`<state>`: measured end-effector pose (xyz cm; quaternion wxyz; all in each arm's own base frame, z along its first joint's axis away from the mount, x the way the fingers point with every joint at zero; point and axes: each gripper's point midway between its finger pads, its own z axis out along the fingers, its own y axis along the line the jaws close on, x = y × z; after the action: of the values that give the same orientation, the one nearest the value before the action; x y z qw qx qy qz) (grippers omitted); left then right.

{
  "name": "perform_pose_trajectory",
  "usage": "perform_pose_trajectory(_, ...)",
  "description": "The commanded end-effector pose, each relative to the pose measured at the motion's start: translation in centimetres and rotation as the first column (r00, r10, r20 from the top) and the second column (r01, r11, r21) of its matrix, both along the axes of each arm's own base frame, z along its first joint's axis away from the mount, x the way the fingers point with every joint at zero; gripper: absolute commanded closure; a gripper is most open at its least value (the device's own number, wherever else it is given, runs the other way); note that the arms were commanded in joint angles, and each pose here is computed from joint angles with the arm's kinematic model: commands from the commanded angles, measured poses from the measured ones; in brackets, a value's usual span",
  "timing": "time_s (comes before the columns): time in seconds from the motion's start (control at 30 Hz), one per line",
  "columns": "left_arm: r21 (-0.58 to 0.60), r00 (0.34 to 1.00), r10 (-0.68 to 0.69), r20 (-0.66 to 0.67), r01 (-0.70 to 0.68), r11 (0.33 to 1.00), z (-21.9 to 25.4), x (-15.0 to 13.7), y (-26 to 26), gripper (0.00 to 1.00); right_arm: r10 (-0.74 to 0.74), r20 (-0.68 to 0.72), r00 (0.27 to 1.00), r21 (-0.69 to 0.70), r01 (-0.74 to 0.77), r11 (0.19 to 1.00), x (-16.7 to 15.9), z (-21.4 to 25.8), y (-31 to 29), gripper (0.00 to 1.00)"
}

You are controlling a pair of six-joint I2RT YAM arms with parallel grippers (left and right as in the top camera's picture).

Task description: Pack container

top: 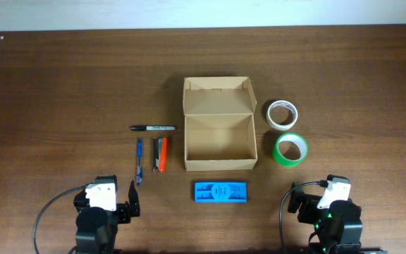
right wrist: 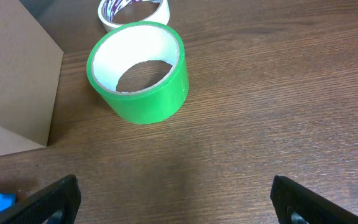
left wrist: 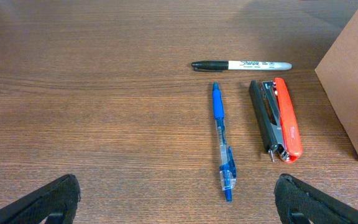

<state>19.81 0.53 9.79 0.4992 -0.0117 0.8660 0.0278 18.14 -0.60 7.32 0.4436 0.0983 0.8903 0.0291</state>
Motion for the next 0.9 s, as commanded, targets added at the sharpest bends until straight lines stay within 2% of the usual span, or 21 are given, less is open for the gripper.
perform_pose_trajectory(0.0, 0.024, 1.000, 0.004, 0.004, -0.004, 1.000, -0.1, 0.0, 0.3, 0.00, -0.005, 0.008, 1.000, 0.004, 0.005, 1.000, 0.1, -0.1, -0.1, 0.01)
perform_pose_trajectory(0.67, 0.024, 1.000, 0.003, 0.004, -0.004, 1.000, -0.1, 0.0, 0.3, 0.01, -0.005, 0.015, 1.000, 0.004, 0.005, 1.000, 0.2, 0.0, -0.1, 0.01)
perform_pose_trajectory(0.87, 0.024, 1.000, 0.003, 0.004, -0.004, 1.000, -0.1, 0.0, 0.3, 0.01, -0.006, 0.090, 0.996, 0.003, 0.006, 1.000, 1.6, 3.2, -0.1, 0.01)
